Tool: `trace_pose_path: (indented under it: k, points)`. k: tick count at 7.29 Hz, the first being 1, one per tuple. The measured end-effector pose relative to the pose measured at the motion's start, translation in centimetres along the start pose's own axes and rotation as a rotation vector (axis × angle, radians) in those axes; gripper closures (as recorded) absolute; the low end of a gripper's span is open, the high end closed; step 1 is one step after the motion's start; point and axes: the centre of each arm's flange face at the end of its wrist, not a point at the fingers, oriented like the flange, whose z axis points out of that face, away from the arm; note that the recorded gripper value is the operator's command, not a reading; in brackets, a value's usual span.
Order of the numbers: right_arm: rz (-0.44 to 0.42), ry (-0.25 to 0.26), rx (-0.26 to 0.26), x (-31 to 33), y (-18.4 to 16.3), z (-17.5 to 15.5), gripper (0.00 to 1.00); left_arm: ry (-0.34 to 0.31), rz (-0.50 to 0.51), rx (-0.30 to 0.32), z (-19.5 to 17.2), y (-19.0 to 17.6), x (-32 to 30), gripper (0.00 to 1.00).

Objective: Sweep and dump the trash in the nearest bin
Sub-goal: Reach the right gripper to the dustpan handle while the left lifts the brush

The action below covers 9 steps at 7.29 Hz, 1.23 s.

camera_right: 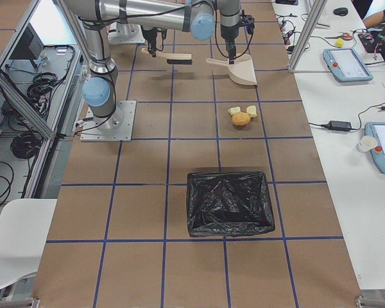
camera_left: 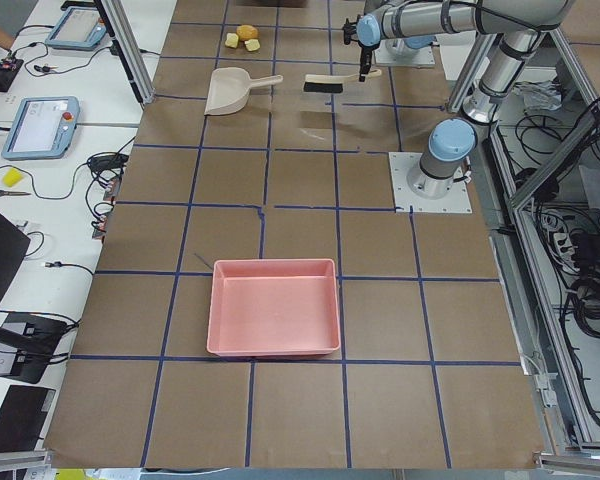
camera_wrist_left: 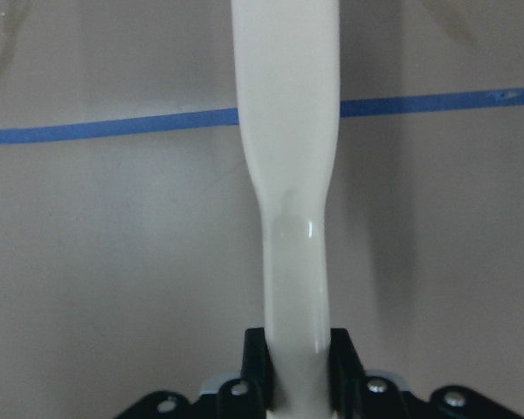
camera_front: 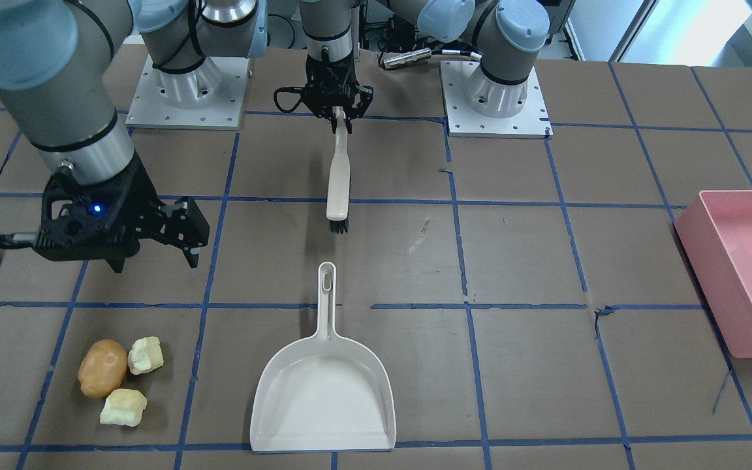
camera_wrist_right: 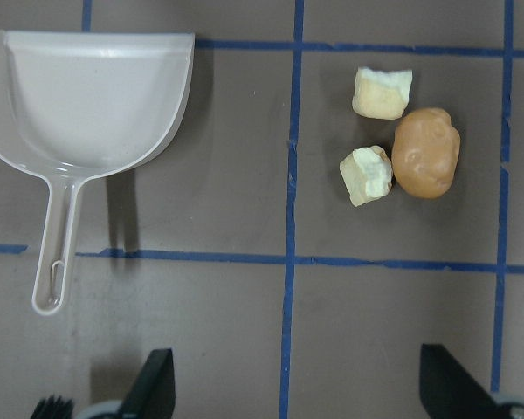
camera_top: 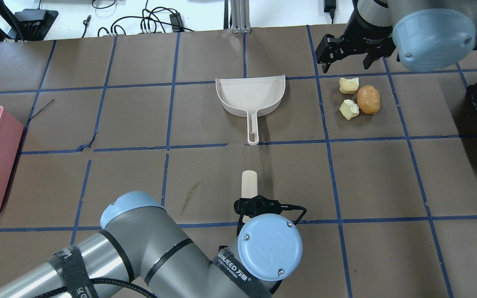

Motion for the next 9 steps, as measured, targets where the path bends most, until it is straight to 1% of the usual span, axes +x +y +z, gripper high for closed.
trace_pose_path:
  k: [1,3,5,6,7,8,9]
  points:
    - [-0.014,-0.002,0.029,-0.7,-1.0,1.8,0.07,0.001,0.014,0.002,-0.2,-0.7,-0.8,1.00]
    - [-0.025,-0.001,0.086,-1.3,-2.7,4.5,0.07,0.004,0.045,0.003,-0.2,-2.3,-2.7,1.00]
    - [-0.035,0.000,0.124,-2.2,-3.5,6.4,0.08,0.008,0.056,0.005,-0.3,-4.3,-4.7,1.00]
    - [-0.050,-0.002,0.146,-3.7,-3.6,7.8,0.08,0.011,0.065,0.008,-0.6,-5.7,-6.4,1.00]
    - [-0.060,-0.006,0.163,-5.5,-3.5,9.0,0.08,0.016,0.076,0.010,-0.9,-7.4,-8.4,1.00]
    - [-0.058,-0.011,0.165,-7.0,-2.6,10.4,0.08,0.022,0.081,0.012,-1.1,-9.1,-10.6,1.00]
    - [-0.043,-0.017,0.163,-8.2,-1.2,11.9,0.08,0.046,0.074,0.006,-1.1,-10.8,-12.8,1.00]
